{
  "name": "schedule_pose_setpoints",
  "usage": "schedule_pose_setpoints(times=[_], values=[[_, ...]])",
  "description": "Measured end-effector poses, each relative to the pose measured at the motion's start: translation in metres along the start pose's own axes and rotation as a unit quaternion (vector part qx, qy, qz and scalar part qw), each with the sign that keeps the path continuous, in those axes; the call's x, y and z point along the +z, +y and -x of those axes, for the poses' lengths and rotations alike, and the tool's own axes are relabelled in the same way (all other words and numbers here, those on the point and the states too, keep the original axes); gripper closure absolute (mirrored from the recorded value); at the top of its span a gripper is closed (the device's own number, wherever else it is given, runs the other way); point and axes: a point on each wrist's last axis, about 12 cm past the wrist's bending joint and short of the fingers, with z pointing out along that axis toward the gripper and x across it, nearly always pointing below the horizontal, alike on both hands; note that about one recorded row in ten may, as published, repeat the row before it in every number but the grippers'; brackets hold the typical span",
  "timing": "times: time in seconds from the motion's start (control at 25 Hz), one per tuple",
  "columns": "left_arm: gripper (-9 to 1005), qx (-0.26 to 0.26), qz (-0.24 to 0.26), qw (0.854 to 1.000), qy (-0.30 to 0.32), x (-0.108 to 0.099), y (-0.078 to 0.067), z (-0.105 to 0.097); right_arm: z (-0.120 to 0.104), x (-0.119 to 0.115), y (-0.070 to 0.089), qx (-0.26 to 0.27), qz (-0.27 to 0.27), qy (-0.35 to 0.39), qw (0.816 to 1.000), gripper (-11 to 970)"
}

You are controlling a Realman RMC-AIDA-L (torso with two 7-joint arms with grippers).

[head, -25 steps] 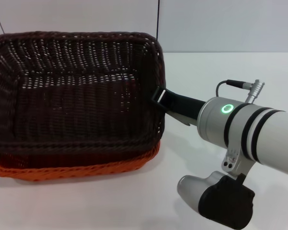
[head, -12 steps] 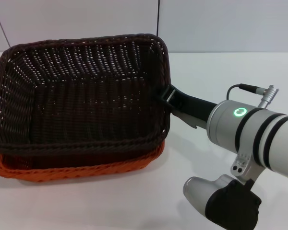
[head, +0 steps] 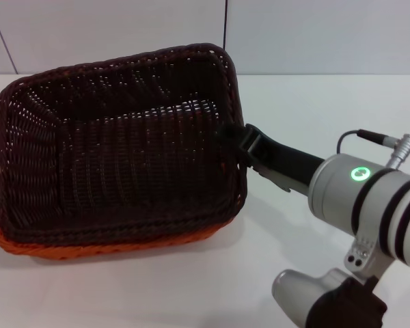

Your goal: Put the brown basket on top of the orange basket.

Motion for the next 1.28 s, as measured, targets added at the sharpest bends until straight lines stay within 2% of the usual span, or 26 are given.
schedule_pose_setpoints(times=[0.28, 0.6, 0.76, 0.92, 1.28], values=[[208, 0.002, 0.001, 1.0, 0.004, 0.0, 0.001, -0.001, 0.005, -0.01, 0.0, 0.009, -0.005, 0.006, 1.0, 297], [208, 0.002, 0.004, 1.0, 0.005, -0.001, 0.003, -0.001, 0.01, -0.02, -0.014, 0.014, -0.037, 0.007, 0.999, 298], [208, 0.0, 0.014, 1.0, 0.004, -0.002, 0.006, -0.001, 0.012, -0.026, -0.027, 0.034, -0.074, 0.012, 0.997, 297], [208, 0.0, 0.018, 1.0, 0.004, -0.002, 0.009, -0.001, 0.013, -0.028, -0.027, 0.038, -0.075, 0.015, 0.996, 296], [208, 0.004, 0.02, 1.0, 0.006, -0.001, 0.01, -0.001, 0.008, -0.034, -0.016, 0.047, -0.066, 0.067, 0.994, 298]])
